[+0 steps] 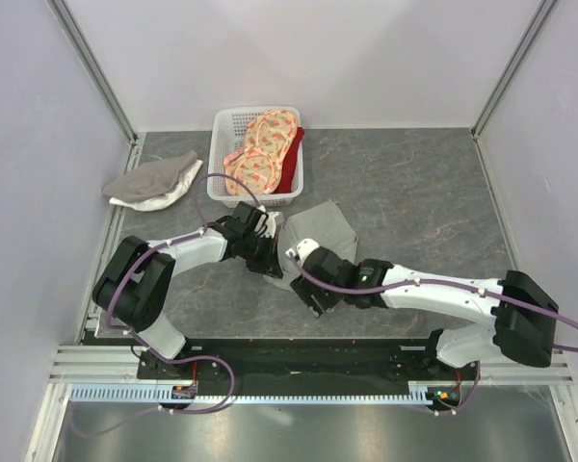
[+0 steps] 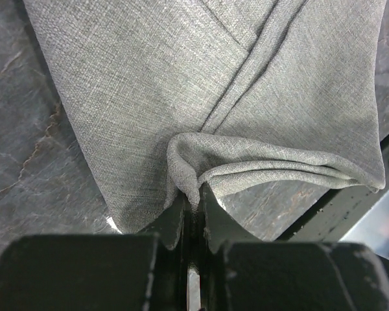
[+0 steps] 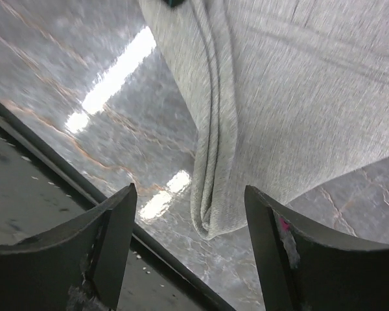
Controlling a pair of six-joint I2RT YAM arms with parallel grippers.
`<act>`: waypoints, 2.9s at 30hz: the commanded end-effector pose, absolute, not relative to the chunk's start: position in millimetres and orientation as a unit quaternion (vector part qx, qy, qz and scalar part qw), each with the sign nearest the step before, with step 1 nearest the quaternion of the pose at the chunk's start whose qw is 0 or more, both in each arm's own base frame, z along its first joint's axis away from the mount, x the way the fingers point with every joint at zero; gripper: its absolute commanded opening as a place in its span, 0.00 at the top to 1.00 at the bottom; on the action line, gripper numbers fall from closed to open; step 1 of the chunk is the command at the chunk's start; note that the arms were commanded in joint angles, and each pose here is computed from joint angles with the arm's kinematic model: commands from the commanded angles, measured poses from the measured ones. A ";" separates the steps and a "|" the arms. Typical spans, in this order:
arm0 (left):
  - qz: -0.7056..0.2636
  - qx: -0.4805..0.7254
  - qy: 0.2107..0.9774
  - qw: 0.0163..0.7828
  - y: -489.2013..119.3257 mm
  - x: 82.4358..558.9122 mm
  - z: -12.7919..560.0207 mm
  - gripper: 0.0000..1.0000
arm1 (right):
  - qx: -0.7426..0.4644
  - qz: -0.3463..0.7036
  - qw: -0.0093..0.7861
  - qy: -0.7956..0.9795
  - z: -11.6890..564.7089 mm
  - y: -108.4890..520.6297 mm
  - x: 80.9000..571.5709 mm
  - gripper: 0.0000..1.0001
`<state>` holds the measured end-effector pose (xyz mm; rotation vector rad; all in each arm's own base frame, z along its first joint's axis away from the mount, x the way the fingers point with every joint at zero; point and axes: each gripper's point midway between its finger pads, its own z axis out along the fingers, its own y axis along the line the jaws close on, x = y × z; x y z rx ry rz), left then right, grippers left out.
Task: Fold the napkin, place the utensils inside, and roll it up
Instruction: Roll the napkin with the utensil
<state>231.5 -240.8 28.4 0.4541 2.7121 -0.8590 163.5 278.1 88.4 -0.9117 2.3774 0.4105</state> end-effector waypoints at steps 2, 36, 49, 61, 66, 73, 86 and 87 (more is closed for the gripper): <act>-0.308 0.153 0.934 0.091 -239.9 222.8 30.2 0.98 | -0.374 0.031 0.309 0.874 78.7 271.4 164.9 0.25; -0.332 0.165 0.926 0.072 -238.3 227.5 48.6 0.89 | -0.458 0.279 0.069 0.842 52.5 296.0 123.5 0.95; -0.250 0.136 0.934 0.215 -207.2 275.9 93.4 0.23 | -0.368 0.403 -0.019 0.838 30.7 282.4 130.8 0.98; -0.303 0.076 0.931 0.189 -196.6 211.5 85.1 0.26 | -0.327 0.417 -0.048 0.846 13.9 276.3 142.1 0.99; -0.350 0.070 0.919 0.166 -205.6 192.6 85.0 0.28 | -0.327 0.415 -0.048 0.848 12.9 275.7 142.5 1.00; -0.411 0.047 0.895 0.169 -222.7 191.9 82.8 0.18 | -0.324 0.414 -0.051 0.849 11.9 274.8 141.9 1.00; -0.363 0.015 0.908 0.207 -214.1 236.0 63.4 0.20 | -0.321 0.416 -0.055 0.849 12.8 274.4 139.7 1.00; -0.362 0.015 0.908 0.210 -213.6 239.0 63.0 0.20 | -0.321 0.416 -0.055 0.849 12.3 274.3 140.3 1.00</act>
